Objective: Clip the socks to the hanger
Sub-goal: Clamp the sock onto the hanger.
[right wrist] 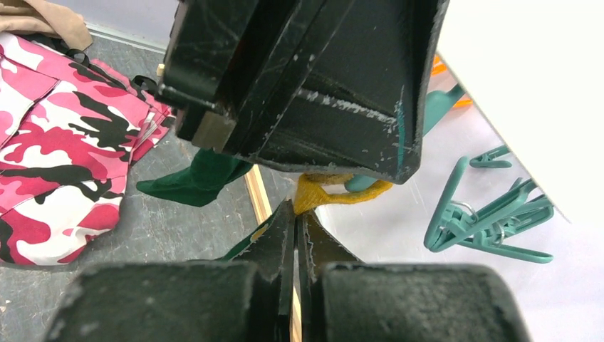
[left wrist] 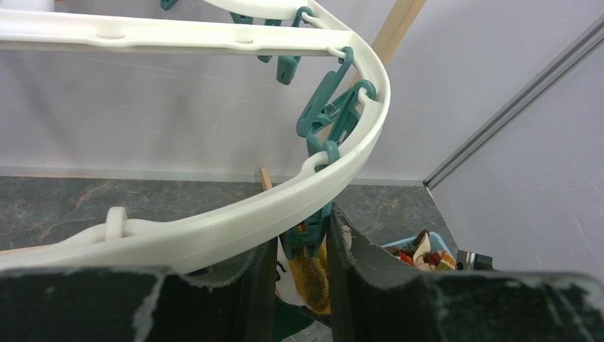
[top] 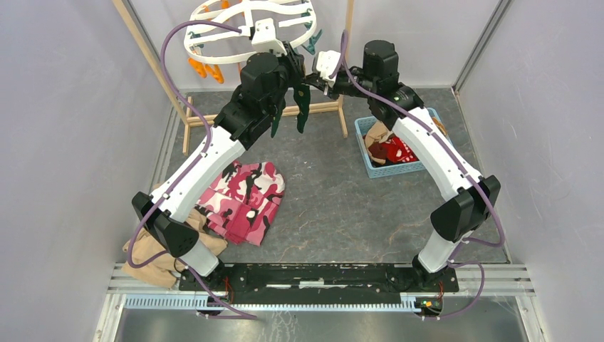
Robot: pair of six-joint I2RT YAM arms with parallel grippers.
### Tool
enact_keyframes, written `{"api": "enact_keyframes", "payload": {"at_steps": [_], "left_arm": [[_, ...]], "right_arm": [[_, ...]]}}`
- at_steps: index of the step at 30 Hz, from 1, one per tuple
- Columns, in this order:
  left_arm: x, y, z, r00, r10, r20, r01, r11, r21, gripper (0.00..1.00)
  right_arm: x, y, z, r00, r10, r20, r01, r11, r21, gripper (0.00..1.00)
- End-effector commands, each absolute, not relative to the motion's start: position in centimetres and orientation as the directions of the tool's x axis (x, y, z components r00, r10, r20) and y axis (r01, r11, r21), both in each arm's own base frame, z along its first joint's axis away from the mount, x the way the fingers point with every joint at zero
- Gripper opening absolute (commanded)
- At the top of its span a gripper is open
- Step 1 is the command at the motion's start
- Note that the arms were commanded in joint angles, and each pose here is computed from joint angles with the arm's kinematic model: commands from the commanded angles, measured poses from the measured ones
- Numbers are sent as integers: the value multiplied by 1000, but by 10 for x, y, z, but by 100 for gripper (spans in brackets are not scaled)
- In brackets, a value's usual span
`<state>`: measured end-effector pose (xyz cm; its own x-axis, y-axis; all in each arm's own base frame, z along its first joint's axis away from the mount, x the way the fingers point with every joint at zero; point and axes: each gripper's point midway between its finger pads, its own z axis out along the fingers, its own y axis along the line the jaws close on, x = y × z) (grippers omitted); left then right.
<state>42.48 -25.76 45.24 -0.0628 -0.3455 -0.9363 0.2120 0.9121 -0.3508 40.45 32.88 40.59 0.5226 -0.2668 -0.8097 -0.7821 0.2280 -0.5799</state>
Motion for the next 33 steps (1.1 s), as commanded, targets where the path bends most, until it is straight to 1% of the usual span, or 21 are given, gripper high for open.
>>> {"api": "enact_keyframes", "payload": {"at_steps": [1,9,16,17,21,24,27,33], "left_arm": [[422,-255,472,-37,-399,-916,231,889,-396,2],[422,-256,471,-42,-399,-916,231,888,-397,2],[422,-257,471,-46,-402,-915,238,885,-401,3],[422,-258,470,-48,-403,-914,237,884,-402,6],[422,-256,472,-47,-410,-911,233,882,-409,35],[420,-256,473,-48,-412,-910,235,881,-412,49],[419,-256,474,-51,-415,-908,238,878,-415,59],[412,-253,480,-50,-426,-903,249,870,-425,70]], "right_arm": [[396,328,447,582,-219,-783,-740,259,-621,0],[395,326,457,588,-213,-781,-730,276,-625,0],[395,327,455,578,-211,-789,-738,279,-615,0],[395,327,454,577,-211,-789,-738,279,-614,0],[395,327,453,577,-210,-789,-739,278,-614,0],[396,327,452,575,-213,-790,-739,279,-614,0],[396,327,450,570,-213,-794,-743,280,-608,0],[396,326,450,564,-214,-798,-746,283,-603,0]]}}
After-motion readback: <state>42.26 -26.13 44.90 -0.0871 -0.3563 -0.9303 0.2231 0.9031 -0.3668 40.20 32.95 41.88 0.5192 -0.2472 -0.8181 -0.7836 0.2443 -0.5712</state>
